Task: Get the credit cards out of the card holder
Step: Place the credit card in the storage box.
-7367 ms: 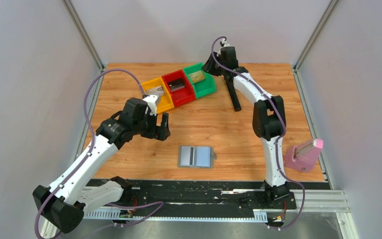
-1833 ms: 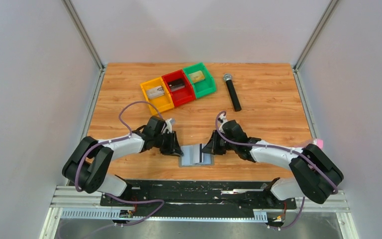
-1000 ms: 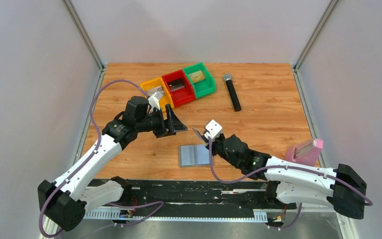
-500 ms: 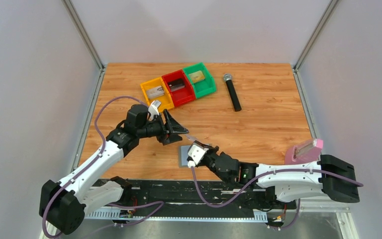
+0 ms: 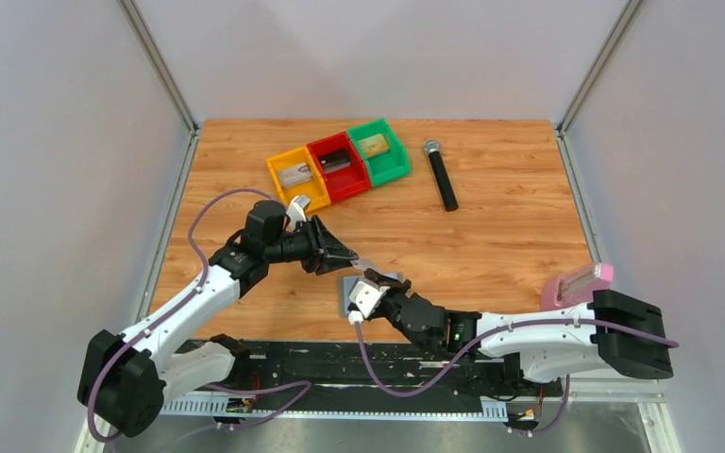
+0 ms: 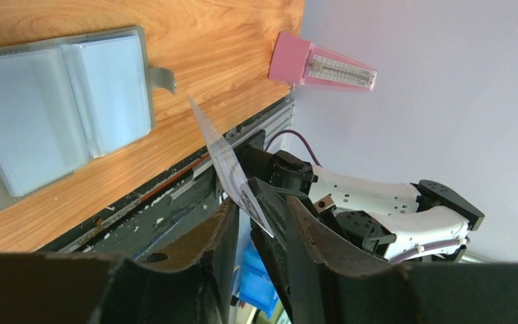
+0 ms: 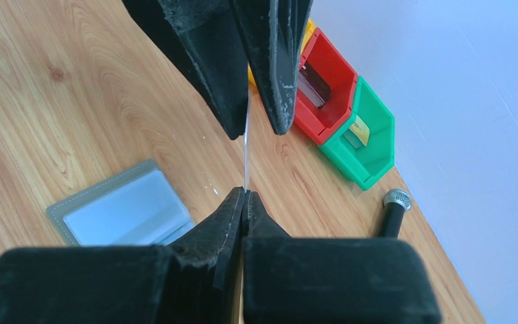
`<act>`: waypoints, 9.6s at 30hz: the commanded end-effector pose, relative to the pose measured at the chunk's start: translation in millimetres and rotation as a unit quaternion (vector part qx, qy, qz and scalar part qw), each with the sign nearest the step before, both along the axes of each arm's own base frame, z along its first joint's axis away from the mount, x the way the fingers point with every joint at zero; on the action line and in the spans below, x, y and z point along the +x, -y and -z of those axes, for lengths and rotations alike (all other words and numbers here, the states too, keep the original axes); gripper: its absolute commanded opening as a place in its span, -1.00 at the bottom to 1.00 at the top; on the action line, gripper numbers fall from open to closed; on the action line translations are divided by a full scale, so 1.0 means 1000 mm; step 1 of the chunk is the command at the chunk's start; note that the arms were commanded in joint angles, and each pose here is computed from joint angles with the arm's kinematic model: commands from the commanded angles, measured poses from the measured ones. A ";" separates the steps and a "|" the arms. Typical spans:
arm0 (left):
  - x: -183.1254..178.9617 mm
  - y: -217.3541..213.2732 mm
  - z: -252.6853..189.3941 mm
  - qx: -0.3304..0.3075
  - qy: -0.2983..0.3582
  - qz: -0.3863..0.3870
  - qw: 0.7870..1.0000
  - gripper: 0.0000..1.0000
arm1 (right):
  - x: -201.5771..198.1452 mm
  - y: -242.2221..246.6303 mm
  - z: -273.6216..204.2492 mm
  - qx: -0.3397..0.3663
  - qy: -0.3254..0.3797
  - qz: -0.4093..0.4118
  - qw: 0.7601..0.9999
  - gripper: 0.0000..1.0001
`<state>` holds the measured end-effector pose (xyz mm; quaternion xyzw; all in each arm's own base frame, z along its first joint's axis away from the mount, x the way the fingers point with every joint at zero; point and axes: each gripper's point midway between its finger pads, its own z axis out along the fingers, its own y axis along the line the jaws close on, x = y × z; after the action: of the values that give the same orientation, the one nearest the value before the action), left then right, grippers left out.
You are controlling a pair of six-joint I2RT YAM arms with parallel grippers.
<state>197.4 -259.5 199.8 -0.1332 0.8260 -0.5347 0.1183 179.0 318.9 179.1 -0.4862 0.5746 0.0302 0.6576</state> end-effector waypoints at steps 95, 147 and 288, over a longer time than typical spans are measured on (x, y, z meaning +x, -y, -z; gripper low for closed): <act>0.010 0.009 -0.058 -0.102 0.226 0.136 0.959 0.48 | 0.058 0.028 -0.131 0.595 -0.469 -0.030 0.651 -1.00; -0.048 0.038 -0.044 -0.107 0.212 0.331 0.913 -1.00 | 0.001 0.021 -0.080 0.192 -0.609 -0.245 0.729 -0.03; 0.321 -0.190 0.081 0.213 0.082 -0.087 0.970 -1.00 | 0.107 0.091 -0.070 0.506 -0.413 0.073 0.754 1.00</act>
<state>502.4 -69.4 101.2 -0.1538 0.9018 -0.3376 0.2218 282.7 224.9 234.7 0.0375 0.7439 0.4566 0.4866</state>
